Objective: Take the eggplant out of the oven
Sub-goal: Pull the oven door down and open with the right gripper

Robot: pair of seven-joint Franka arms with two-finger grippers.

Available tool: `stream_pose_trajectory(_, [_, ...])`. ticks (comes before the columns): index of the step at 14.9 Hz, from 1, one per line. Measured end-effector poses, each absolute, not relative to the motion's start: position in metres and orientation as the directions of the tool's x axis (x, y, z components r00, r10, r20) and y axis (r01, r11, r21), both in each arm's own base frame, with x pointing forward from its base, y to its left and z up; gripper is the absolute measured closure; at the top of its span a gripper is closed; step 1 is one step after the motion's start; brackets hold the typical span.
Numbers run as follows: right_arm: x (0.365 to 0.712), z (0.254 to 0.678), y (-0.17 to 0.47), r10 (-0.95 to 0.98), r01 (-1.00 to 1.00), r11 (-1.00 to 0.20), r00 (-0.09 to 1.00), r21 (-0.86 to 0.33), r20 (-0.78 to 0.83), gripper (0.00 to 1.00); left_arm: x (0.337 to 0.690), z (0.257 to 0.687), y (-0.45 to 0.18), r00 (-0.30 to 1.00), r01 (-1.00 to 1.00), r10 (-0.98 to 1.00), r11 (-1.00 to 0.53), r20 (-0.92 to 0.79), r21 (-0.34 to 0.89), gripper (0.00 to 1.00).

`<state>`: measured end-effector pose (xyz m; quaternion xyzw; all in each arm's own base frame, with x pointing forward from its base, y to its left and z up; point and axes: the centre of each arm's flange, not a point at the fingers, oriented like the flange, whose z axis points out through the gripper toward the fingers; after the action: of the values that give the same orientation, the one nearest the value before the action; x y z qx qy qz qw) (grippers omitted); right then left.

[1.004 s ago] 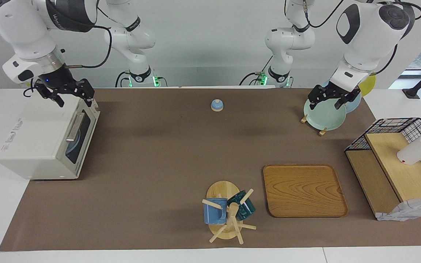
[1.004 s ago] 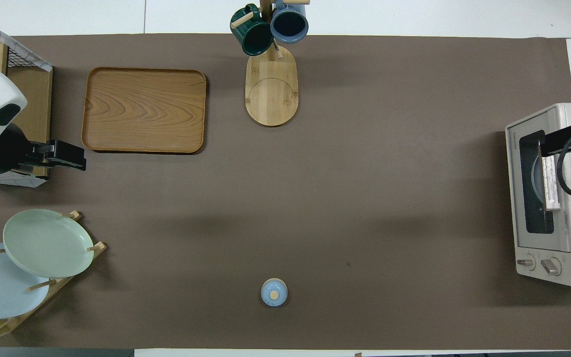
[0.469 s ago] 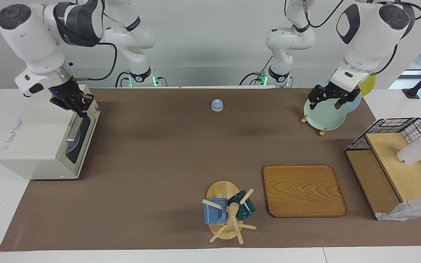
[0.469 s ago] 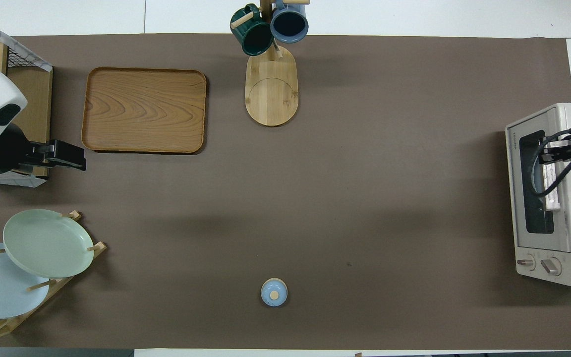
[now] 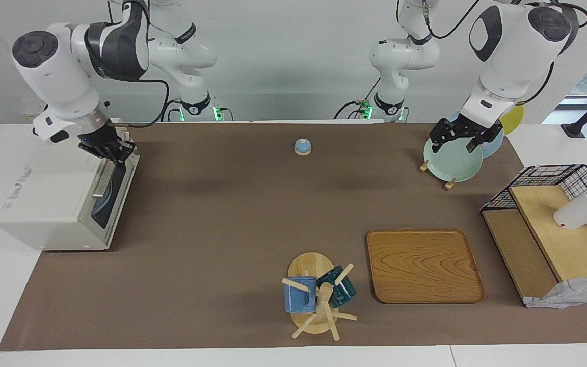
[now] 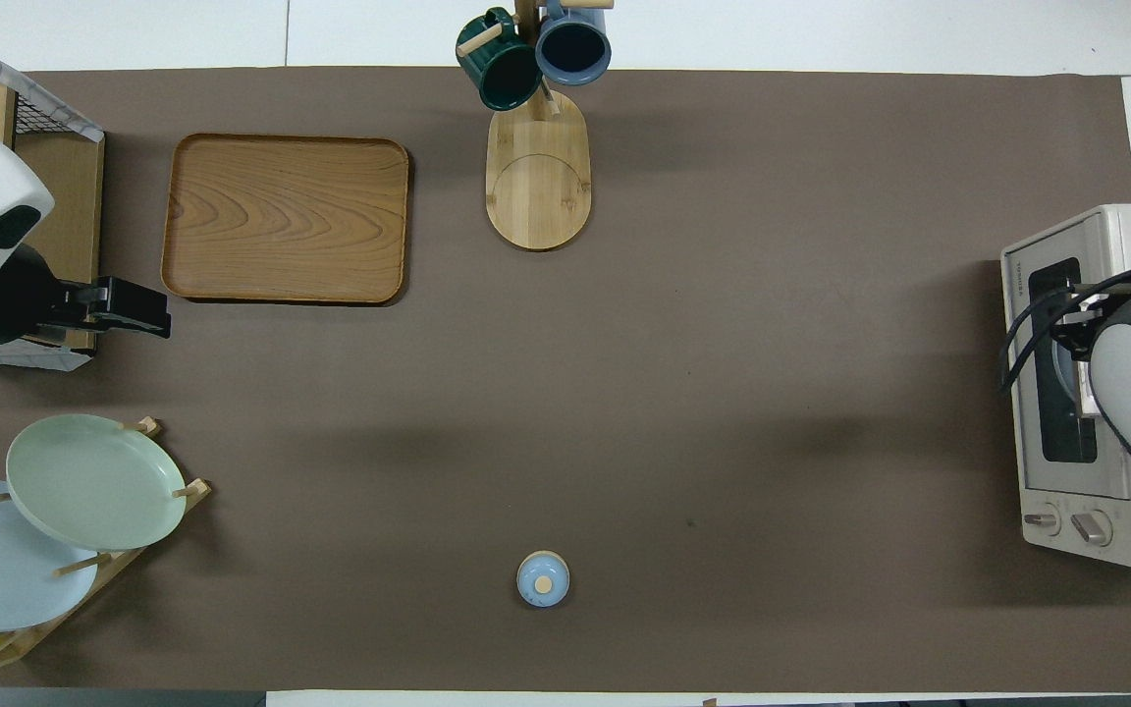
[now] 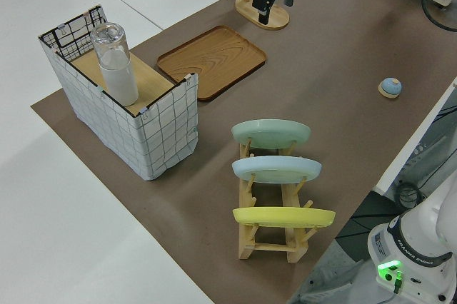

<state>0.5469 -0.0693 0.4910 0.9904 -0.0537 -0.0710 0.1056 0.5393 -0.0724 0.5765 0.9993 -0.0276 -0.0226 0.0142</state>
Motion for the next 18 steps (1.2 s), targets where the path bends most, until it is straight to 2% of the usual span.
stream_pose_trajectory(4, [0.542,0.469,-0.075,-0.104,-0.061,-0.961,0.984,0.268,-0.146,0.99,0.539,0.576,-0.072,0.997,-0.055,-0.056,-0.998,-0.044,0.030,0.00])
stream_pose_trajectory(11, [0.537,0.462,-0.076,-0.071,-0.036,-0.964,0.990,0.265,-0.122,0.99,0.539,0.576,-0.072,0.997,-0.055,-0.056,-0.998,-0.044,0.030,0.00])
stream_pose_trajectory(18, [0.529,0.453,-0.059,-0.066,-0.053,-0.983,0.995,0.176,-0.071,0.99,0.539,0.576,-0.072,0.997,-0.055,-0.056,-0.998,-0.044,0.030,0.00])
